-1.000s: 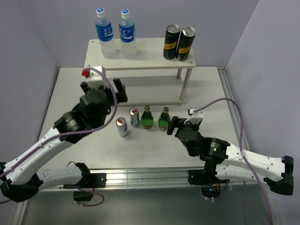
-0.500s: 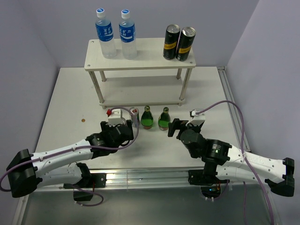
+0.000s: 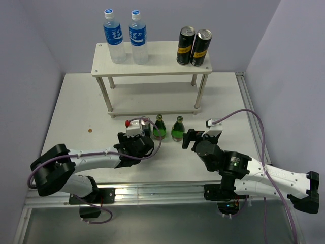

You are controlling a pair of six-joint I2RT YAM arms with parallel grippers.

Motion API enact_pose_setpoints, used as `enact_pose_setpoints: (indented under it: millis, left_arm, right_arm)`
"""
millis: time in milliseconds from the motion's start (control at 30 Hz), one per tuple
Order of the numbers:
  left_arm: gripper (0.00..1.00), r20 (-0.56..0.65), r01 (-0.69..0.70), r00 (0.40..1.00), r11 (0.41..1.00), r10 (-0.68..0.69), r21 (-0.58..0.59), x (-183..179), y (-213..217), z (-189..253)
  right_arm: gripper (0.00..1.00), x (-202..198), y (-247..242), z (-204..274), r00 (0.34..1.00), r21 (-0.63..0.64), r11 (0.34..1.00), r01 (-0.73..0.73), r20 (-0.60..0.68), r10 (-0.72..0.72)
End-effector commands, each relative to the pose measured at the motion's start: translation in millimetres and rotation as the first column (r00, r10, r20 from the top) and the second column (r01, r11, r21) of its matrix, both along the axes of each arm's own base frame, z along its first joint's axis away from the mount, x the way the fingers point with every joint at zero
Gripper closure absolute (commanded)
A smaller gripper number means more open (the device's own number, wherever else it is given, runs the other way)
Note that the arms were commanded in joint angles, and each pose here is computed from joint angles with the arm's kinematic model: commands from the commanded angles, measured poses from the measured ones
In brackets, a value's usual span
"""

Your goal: Place and organize the beverage onto the shelf

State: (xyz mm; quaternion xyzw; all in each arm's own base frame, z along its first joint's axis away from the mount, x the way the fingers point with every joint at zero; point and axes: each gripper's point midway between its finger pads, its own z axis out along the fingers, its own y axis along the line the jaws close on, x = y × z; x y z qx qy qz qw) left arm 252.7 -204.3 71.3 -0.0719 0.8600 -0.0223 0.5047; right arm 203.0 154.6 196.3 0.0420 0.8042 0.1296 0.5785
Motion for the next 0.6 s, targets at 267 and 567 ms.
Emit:
enact_pose_setpoints:
  millis: [267,567]
  left_arm:
    - [0.09,0.145,-0.155,0.977,0.987,0.158,-0.032,26,14,7]
    - [0.45,0.131,-0.190,0.973,0.981,0.192,-0.028,42,33,-8]
  right_arm:
    - [0.02,-2,-8,-3,1.000,0.005,1.000,0.022,0.006,-0.022]
    - [0.02,-1,-8,-5,1.000,-0.006,1.000,0.027,0.002,-0.027]
